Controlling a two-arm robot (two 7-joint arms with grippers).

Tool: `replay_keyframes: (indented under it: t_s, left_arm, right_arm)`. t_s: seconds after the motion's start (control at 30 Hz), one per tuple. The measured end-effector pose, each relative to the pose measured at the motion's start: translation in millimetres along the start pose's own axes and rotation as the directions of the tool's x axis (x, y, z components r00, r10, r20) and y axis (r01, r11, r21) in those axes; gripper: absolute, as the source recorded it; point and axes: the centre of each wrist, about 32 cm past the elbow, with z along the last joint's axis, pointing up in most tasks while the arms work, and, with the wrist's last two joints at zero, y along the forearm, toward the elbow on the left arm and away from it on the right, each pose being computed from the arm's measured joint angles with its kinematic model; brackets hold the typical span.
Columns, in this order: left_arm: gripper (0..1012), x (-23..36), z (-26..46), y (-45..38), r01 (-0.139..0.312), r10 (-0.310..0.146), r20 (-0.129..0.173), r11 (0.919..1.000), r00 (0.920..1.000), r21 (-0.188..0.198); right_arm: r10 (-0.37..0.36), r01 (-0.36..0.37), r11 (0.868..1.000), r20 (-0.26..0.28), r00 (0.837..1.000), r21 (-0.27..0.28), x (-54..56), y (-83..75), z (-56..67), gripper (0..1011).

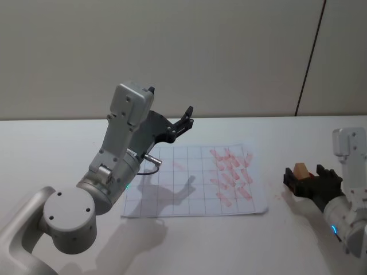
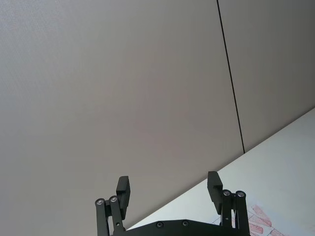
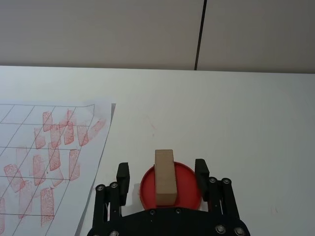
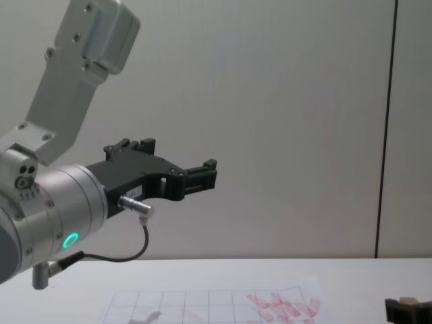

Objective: Use the one hand to pick up the stamp and affix it onto the A4 paper.

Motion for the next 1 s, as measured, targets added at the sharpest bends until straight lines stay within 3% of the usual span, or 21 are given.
replay_keyframes:
  t_s: [0.1,0.4,0.67,1.0]
  left_arm:
    - [1001,0.0,0.0,0.0,0.0,0.0,0.0,1.0,1.0,0.0]
    - [1001,0.0,0.0,0.0,0.0,0.0,0.0,1.0,1.0,0.0]
    - [1001,0.0,0.0,0.0,0.0,0.0,0.0,1.0,1.0,0.0]
    - [1001,0.0,0.0,0.0,0.0,0.0,0.0,1.0,1.0,0.0]
  right_arm:
    - [0.001,-0.001,1.0,0.0,1.0,-0.004,1.0,1.2,-0.9,763]
    - [-0.002,0.002,1.0,0.004,1.0,-0.011,4.3,5.7,-3.9,445]
    - [-0.01,0.01,1.0,0.003,1.0,-0.019,5.5,7.6,-5.4,229]
    - [-0.022,0.022,0.999,-0.004,1.0,-0.033,6.0,9.5,-6.7,228]
